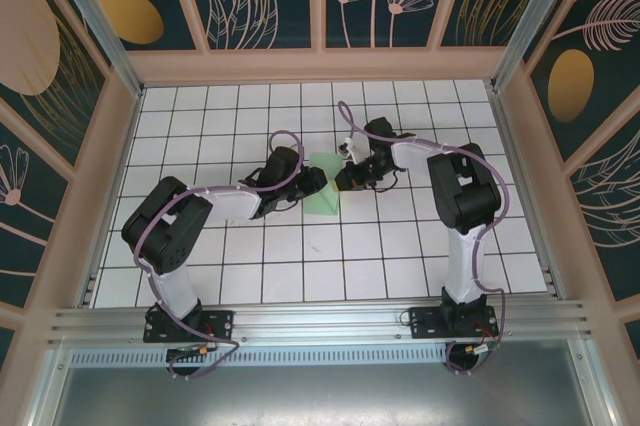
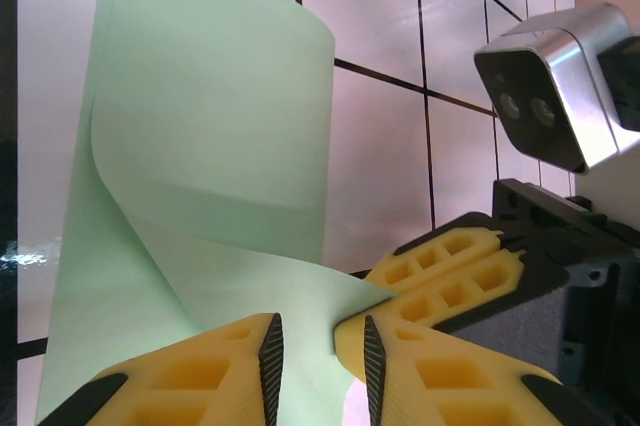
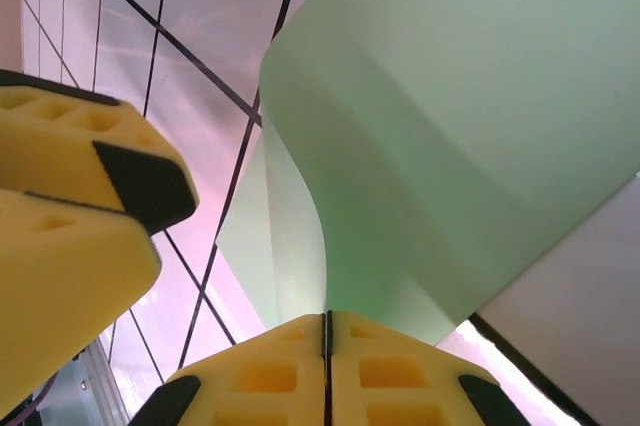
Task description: Fold a paper plane with a square sheet of paper (pick it up from the middle)
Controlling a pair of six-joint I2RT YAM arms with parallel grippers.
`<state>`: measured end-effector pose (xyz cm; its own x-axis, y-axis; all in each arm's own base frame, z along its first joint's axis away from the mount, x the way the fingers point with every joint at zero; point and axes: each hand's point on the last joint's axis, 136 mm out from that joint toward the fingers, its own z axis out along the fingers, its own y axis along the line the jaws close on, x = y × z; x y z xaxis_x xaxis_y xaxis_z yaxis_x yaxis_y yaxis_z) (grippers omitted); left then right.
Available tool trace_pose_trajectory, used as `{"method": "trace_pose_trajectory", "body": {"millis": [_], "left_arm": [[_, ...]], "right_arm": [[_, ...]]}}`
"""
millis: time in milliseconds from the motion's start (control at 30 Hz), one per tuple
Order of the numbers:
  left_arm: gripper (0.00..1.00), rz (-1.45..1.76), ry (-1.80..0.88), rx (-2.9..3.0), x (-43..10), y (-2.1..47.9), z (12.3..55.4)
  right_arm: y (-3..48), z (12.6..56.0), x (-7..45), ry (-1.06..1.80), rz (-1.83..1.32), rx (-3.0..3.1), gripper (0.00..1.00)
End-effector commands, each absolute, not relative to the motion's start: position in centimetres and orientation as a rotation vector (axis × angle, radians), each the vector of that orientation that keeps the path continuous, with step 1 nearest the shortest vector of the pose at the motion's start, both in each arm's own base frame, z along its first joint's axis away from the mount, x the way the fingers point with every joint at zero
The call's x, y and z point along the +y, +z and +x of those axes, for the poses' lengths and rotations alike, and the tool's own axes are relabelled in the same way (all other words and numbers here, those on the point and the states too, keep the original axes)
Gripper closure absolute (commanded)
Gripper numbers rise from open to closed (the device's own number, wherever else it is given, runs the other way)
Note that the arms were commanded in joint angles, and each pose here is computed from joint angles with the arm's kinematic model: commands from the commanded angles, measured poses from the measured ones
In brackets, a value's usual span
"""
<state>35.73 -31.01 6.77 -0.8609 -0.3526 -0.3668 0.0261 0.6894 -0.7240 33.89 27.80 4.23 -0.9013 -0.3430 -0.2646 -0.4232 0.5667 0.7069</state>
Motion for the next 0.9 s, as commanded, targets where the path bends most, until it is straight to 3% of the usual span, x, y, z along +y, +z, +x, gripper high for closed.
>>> {"method": "trace_pose_trajectory", "body": {"millis": [0, 333, 567, 867], "left_arm": [[0.69, -0.229, -1.069, 2.393, -31.1, 7.2, 35.9], [0.79, -0.316, -1.077, 2.433, -29.1, 5.7, 33.1], [0.8, -0.327, -1.162, 2.458, -30.1, 4.6, 32.6], [0.83, -0.362, -1.005, 2.606, -28.9, 0.4, 31.6]], "right_arm": [[3.7, 34.1, 27.7, 1.266, -0.679, 2.714, 0.9], [4.0, 34.3, 28.0, 1.283, -0.67, 2.709, 0.92], [4.5, 34.2, 28.3, 1.293, -0.673, 2.691, 0.93], [4.4, 35.1, 28.5, 1.257, -0.697, 2.693, 0.93]]}}
